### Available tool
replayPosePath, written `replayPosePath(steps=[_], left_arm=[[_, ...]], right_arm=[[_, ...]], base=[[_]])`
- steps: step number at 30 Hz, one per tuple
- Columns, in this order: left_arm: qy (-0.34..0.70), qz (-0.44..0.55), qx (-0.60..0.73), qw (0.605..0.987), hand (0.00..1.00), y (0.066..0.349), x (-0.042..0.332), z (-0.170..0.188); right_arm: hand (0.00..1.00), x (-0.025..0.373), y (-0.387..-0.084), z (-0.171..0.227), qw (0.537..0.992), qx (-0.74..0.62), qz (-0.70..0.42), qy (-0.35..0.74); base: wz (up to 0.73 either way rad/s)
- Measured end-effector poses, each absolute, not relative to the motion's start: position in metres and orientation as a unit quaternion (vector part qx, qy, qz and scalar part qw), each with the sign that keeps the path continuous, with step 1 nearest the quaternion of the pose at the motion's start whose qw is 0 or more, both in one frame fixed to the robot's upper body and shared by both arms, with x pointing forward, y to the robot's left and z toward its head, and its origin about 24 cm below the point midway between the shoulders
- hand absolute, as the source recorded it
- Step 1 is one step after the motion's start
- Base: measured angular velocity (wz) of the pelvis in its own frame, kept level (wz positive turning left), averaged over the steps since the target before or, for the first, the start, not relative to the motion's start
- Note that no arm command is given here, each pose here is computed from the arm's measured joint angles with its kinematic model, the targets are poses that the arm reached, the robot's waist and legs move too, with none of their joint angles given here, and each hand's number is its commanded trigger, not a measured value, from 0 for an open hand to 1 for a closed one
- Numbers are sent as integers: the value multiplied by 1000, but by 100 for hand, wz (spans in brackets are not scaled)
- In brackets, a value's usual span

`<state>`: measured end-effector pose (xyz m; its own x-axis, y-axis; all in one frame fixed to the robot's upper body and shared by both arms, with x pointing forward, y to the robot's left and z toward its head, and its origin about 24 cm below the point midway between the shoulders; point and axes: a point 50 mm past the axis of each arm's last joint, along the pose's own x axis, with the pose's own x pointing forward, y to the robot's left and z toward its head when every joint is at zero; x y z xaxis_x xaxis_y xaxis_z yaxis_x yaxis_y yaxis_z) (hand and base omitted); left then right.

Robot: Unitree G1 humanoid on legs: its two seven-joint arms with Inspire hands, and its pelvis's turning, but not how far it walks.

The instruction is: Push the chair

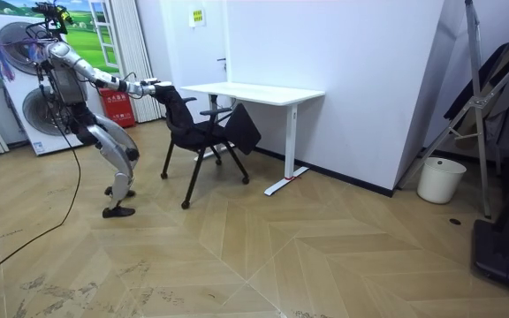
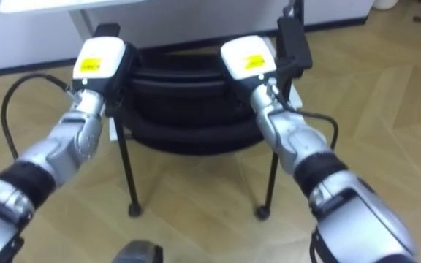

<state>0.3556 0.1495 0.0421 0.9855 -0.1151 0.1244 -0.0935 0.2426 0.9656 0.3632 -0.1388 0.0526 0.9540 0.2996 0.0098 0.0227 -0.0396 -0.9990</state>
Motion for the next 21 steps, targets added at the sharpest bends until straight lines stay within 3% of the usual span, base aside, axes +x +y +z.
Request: replayPosePath(steps=[21], left_arm=[[-87,-16,613,785,100,145,359,52]], right_arm=[[100,361,-144,56,681,-717,83,-124]], base=[[-3]])
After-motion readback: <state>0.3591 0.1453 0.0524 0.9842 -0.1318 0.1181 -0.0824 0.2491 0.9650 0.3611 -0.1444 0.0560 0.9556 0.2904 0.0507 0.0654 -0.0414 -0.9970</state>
